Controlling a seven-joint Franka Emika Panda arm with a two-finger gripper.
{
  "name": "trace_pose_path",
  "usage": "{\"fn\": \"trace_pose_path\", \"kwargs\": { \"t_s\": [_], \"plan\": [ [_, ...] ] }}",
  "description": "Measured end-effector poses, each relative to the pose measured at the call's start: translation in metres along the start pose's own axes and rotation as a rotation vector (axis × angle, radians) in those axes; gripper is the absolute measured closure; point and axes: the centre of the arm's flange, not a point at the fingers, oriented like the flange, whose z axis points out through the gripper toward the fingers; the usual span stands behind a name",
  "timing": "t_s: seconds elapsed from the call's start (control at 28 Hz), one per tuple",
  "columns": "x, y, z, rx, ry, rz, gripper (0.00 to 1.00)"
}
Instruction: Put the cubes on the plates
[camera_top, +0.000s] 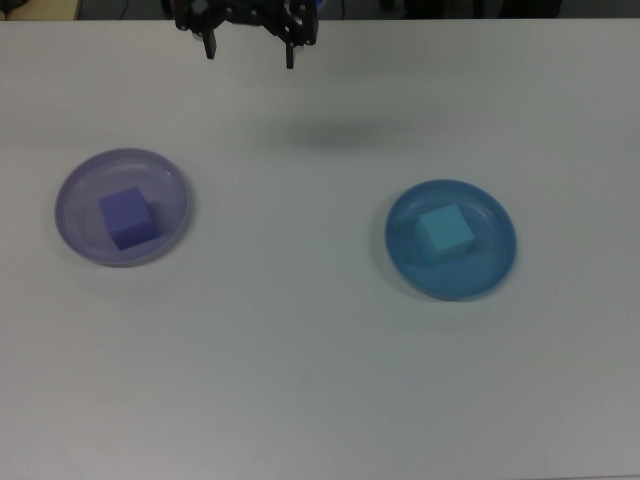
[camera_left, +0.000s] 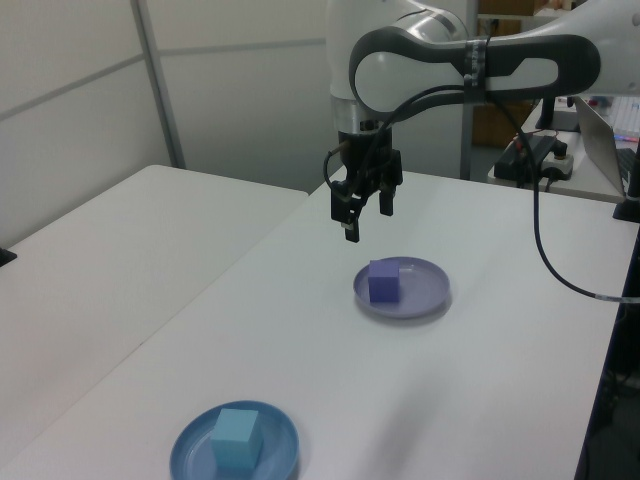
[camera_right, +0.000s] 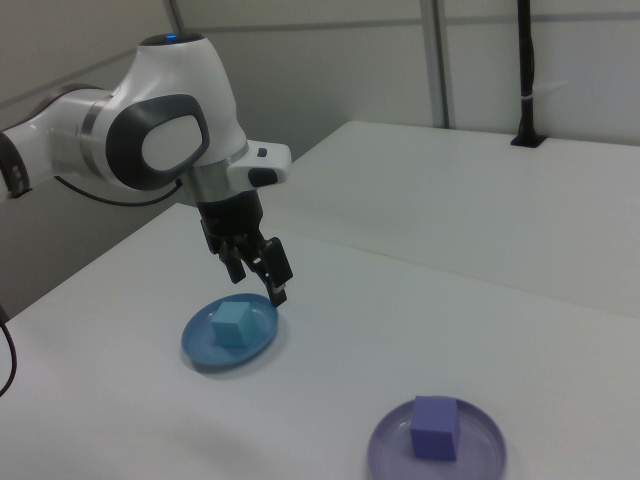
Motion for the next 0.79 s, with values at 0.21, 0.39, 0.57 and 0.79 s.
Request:
{"fn": "trace_pose_path", "kwargs": {
  "t_s": [0.21, 0.39, 0.57, 0.79],
  "plan": [
    [0.002, 0.015, -0.005, 0.009, 0.010, 0.029, 0.00],
    [0.003, 0.020, -0.007, 0.012, 0.014, 0.039, 0.00],
    [0.003, 0.020, -0.007, 0.012, 0.015, 0.039, 0.00],
    [0.003, 0.020, -0.007, 0.012, 0.015, 0.039, 0.00]
  ]
}}
